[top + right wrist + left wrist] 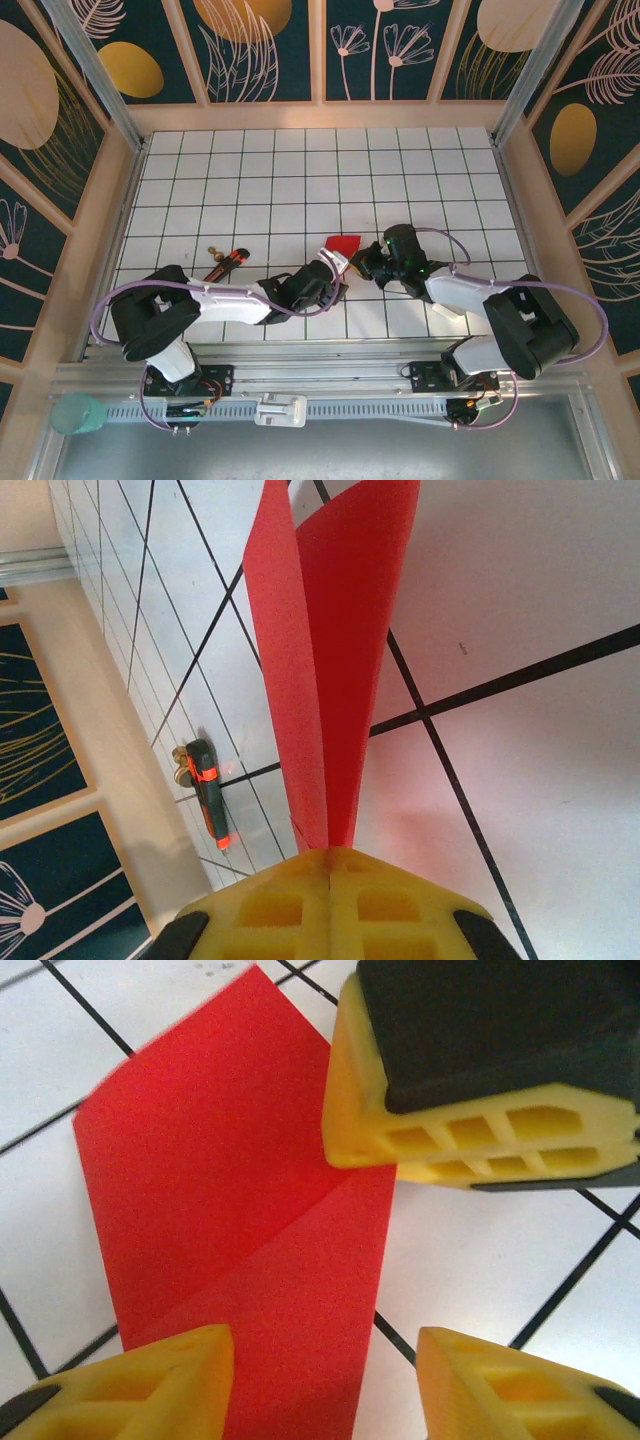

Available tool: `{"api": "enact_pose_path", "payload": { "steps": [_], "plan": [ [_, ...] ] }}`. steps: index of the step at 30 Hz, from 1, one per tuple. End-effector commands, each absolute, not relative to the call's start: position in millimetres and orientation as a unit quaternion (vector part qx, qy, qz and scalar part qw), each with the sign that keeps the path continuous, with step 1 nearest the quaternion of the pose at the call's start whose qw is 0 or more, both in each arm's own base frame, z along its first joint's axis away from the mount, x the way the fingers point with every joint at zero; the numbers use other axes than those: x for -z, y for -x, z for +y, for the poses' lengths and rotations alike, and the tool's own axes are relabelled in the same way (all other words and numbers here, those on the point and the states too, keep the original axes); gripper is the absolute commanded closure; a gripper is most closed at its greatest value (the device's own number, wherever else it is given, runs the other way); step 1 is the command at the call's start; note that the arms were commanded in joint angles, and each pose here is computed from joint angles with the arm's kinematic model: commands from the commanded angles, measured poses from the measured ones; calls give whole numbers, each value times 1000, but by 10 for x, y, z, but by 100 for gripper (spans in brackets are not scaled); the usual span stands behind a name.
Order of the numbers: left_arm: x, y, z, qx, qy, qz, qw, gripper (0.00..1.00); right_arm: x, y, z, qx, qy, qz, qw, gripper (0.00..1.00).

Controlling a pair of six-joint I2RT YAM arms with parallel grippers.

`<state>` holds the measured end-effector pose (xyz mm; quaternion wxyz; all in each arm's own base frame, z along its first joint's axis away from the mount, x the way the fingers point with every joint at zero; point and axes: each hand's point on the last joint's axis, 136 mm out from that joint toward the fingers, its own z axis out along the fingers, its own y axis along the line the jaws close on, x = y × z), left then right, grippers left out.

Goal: Fold a paper plane with a square sheet of paper (pick it up from the middle)

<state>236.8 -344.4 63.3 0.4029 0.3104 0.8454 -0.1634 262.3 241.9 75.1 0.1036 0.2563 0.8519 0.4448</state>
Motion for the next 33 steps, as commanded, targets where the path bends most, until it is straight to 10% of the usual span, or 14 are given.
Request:
{"api": "enact_pose_path", "payload": {
  "steps": [1,18,33],
  "plan": [
    [-710,-2468,-3458,137,-315,838,424,53,-704,-2585,2414,-441,-263,853,100,100],
    [-601,-2438,-3535,147,-317,846,403,83,-649,-2561,2418,-438,-262,854,101,100],
    [-430,-2355,-3691,206,-276,873,344,99,-796,-2658,1923,-412,-273,852,172,77]
  ]
}}
